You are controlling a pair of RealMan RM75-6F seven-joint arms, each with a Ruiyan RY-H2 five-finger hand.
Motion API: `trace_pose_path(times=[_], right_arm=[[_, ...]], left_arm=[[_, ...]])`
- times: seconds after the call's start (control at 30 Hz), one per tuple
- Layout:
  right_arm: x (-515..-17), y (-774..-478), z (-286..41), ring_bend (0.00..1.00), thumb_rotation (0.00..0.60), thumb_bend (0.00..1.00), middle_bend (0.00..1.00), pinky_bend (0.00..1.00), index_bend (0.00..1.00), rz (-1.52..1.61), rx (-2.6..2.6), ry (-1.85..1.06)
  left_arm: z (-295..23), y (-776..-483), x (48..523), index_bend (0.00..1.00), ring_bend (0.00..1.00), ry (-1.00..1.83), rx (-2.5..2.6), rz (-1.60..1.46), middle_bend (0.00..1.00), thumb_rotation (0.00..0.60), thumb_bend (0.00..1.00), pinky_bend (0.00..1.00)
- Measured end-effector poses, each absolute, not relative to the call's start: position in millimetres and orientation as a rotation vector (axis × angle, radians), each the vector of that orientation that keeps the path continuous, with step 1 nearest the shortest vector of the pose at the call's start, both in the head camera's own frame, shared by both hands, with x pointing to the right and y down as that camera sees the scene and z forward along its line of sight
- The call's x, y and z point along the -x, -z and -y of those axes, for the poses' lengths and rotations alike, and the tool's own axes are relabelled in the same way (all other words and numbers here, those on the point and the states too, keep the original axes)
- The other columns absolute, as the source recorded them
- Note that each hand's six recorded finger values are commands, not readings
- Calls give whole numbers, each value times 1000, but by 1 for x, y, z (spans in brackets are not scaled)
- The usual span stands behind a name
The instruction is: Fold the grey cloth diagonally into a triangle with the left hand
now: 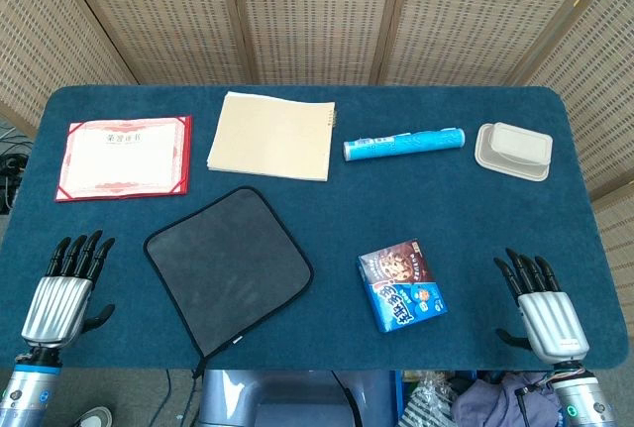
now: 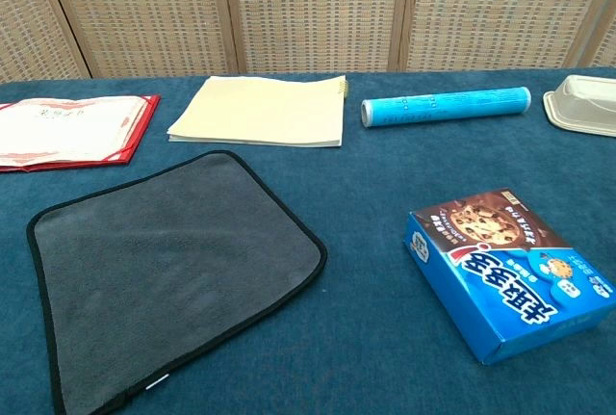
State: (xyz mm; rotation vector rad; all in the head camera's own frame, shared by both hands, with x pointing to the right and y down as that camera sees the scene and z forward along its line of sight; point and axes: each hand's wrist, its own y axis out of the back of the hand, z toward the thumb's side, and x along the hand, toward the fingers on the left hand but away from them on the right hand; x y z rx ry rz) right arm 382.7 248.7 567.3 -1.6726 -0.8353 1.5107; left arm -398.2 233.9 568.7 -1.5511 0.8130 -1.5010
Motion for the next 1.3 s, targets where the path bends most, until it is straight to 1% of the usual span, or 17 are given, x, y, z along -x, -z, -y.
trace_pose_path(times=[0.77,1.1,1.3], right_arm=[[-384,-567,-248,0,600,0,0,0,0,841,1662,-1521],[-385,-566,-247,0,600,0,0,0,0,847,1661,-1516],[-384,-565,-248,0,600,0,0,0,0,845,1665,-1512]], left_arm=[[-237,-575,393,0,0,1495,1582,-777,0,600,209,0],[-245,-576,385,0,0,1473,1607,-740,0,600,210,0],[-255,-580,379,0,0,1462,1640,-694,0,600,210,0]])
